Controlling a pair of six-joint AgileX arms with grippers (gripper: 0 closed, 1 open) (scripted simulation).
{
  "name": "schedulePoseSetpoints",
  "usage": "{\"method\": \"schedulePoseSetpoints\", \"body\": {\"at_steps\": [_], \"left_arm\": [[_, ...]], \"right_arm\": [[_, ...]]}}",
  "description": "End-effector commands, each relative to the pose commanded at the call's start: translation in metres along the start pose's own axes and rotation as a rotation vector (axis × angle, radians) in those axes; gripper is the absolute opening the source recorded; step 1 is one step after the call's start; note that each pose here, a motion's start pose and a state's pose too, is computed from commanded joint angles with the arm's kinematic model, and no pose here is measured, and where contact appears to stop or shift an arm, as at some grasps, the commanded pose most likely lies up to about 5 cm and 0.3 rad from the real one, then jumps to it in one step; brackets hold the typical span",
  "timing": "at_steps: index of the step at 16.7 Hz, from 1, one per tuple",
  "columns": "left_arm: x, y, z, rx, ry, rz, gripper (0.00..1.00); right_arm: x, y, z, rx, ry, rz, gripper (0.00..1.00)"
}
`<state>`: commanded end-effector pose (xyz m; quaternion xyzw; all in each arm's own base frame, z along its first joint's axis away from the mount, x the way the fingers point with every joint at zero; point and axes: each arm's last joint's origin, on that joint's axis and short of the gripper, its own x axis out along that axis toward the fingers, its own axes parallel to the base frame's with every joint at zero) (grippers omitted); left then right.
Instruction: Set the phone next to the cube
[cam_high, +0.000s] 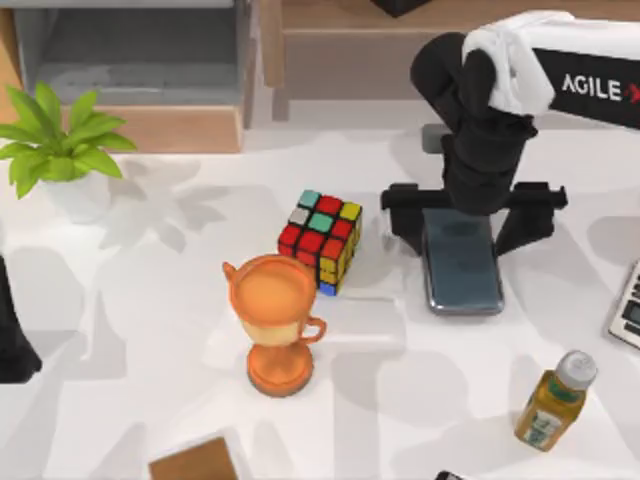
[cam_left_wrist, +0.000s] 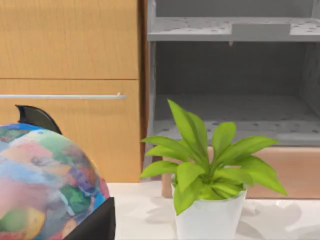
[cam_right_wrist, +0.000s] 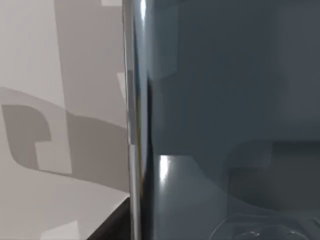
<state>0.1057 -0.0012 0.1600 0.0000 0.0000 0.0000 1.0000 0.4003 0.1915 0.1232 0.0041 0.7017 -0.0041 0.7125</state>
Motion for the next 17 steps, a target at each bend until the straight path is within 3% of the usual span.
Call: {"method": "schedulePoseSetpoints", "body": {"at_steps": [11,17], "left_arm": [[0.0,0.0,0.0,0.0,0.0,0.0,1.0],[0.0,0.0,0.0,0.0,0.0,0.0,1.0]], "right_arm": [[0.0,0.0,0.0,0.0,0.0,0.0,0.98],[0.0,0.0,0.0,0.0,0.0,0.0,1.0]]}}
